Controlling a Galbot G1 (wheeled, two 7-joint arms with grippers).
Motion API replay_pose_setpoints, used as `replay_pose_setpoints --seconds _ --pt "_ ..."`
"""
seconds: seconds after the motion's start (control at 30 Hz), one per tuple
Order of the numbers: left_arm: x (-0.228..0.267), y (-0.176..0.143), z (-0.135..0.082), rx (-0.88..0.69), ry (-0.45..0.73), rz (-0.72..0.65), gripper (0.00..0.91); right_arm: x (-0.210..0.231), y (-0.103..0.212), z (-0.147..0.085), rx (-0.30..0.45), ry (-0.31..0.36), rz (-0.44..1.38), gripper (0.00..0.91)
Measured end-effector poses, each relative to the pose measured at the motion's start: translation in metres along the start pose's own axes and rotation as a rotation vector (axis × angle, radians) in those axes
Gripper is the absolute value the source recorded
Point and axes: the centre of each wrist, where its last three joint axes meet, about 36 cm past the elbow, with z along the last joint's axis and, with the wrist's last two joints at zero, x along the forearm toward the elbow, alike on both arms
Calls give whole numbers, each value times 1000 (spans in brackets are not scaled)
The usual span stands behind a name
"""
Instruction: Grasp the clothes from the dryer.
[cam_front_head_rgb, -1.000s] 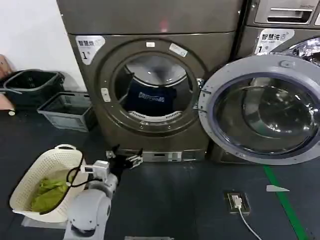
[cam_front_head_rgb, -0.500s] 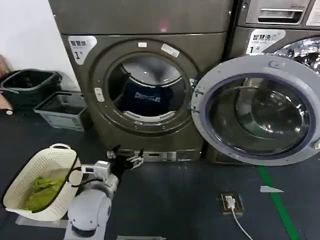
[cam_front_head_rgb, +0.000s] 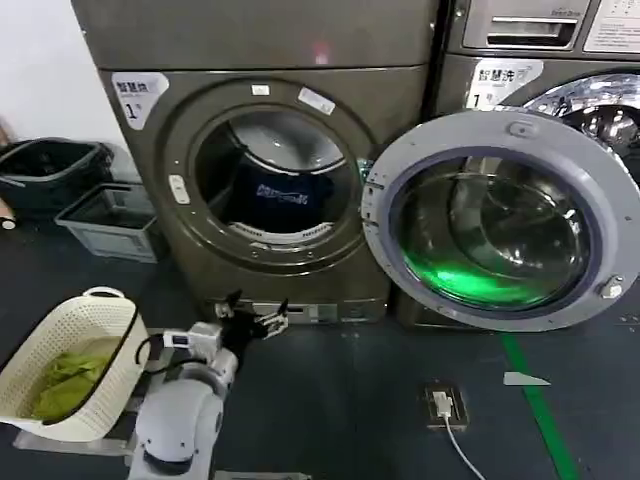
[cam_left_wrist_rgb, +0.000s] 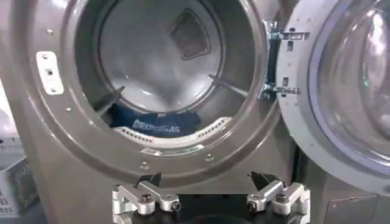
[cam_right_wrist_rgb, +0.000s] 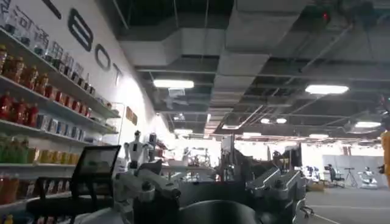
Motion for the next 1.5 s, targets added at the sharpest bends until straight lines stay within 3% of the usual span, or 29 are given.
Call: replay_pose_setpoints --seconds 0.63,1.5 --pt "-3 -6 -1 -9 1 13 907 10 15 8 -54 -35 24 907" --pt "-5 -5 2 3 10 -18 907 16 22 11 -34 -40 16 907"
